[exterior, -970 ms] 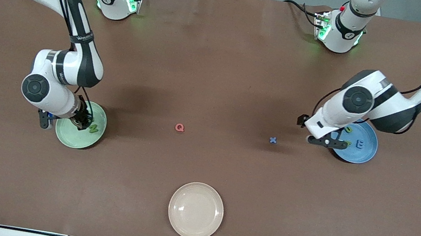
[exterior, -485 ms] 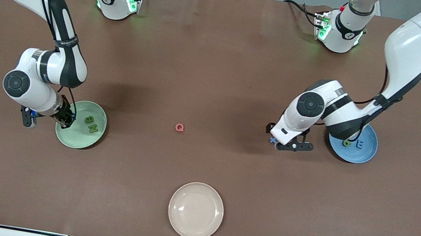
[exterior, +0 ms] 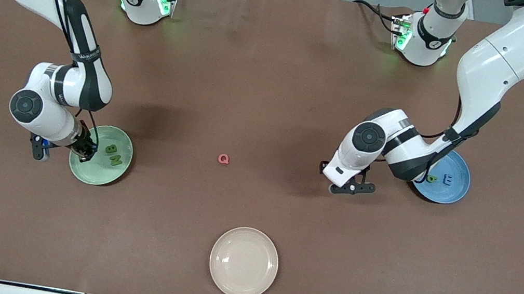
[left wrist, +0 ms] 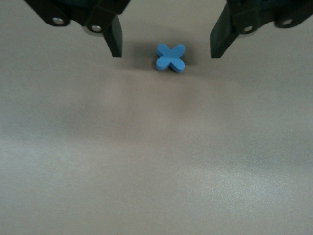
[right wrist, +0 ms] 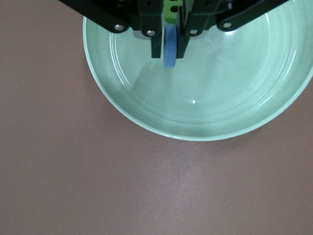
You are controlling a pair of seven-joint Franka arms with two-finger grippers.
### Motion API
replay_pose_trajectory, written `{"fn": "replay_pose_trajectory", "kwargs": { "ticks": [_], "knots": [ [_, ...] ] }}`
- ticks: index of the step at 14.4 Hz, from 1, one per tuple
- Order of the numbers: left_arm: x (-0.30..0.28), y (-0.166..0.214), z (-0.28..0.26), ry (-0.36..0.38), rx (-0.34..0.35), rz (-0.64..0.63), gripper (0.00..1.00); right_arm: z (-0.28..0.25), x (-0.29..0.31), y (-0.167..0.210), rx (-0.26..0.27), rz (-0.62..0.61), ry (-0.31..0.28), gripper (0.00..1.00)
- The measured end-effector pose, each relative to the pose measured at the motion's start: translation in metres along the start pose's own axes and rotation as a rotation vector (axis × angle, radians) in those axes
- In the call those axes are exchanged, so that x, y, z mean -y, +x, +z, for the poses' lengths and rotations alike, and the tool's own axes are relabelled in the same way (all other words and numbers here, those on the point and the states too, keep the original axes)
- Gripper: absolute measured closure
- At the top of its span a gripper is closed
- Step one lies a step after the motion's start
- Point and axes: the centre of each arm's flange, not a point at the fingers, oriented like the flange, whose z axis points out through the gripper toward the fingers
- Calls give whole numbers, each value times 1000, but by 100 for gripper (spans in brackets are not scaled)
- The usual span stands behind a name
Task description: Sort upper and lower case letters into plates
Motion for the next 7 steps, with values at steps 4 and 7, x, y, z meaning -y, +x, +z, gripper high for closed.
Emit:
{"fn": "replay_pose_trajectory", "kwargs": {
  "ticks": [4,7],
  "knots": [
    [2,1,9,-5,12,-5,30,-1,2,-7,16,8,-32,35],
    [1,0,9,-5,14,-5,40,-3,4,-11,21,9,-44,6]
  ]
}}
